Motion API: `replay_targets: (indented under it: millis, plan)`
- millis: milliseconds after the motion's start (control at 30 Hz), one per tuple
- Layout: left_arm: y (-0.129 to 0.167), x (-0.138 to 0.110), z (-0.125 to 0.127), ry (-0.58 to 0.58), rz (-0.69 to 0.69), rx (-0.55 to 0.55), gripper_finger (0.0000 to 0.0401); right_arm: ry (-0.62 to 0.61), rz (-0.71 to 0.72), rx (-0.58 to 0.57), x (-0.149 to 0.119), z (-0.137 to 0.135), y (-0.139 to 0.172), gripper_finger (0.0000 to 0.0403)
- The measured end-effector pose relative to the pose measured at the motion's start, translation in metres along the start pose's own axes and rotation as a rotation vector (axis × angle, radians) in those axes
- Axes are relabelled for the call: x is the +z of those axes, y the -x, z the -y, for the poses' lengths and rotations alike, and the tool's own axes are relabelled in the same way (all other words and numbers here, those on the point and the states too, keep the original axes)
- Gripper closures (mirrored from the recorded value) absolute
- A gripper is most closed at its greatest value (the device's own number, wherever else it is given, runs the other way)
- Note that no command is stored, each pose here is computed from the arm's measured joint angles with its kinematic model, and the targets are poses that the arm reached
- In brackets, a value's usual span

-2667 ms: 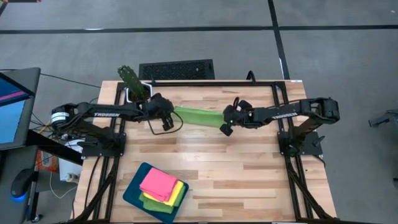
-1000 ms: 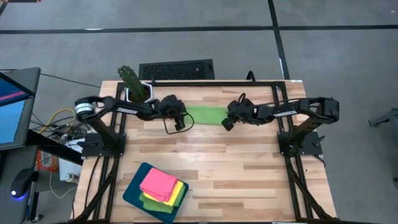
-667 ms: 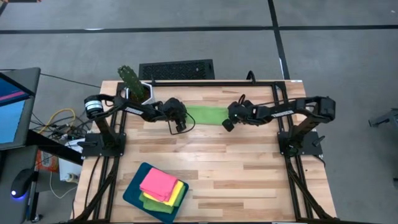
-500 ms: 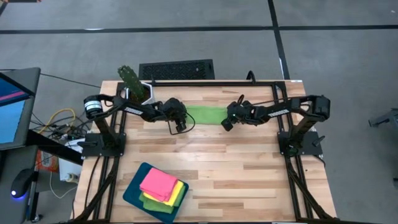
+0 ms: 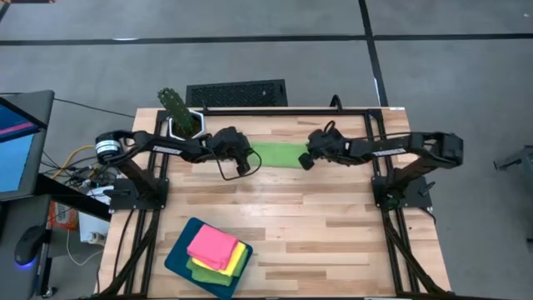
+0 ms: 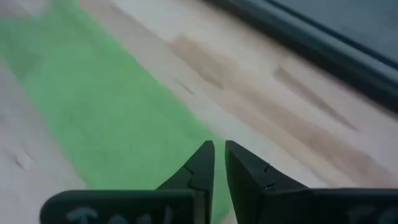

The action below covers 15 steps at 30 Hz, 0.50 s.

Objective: Fold microfiber towels
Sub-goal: Fold the green microfiber

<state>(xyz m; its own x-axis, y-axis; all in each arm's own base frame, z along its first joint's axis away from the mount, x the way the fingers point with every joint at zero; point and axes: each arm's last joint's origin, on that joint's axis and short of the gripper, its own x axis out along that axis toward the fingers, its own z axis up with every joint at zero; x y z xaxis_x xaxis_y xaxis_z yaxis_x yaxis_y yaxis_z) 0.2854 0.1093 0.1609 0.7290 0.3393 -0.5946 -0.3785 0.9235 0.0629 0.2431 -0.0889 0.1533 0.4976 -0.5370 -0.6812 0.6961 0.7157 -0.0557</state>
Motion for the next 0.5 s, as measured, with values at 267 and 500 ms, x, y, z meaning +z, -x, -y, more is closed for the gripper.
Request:
replay_targets:
  millis: [267,500]
  plan:
    - [-0.013,-0.003,-0.007,-0.029,0.037,0.059,0.0352,-0.016,0.042,0.025,-0.003,-0.010,-0.019,0.0340]
    - [-0.037,-0.031,-0.015,0.019,-0.092,0.097,0.0352,-0.021,-0.070,-0.021,-0.033,-0.020,-0.056,0.0340]
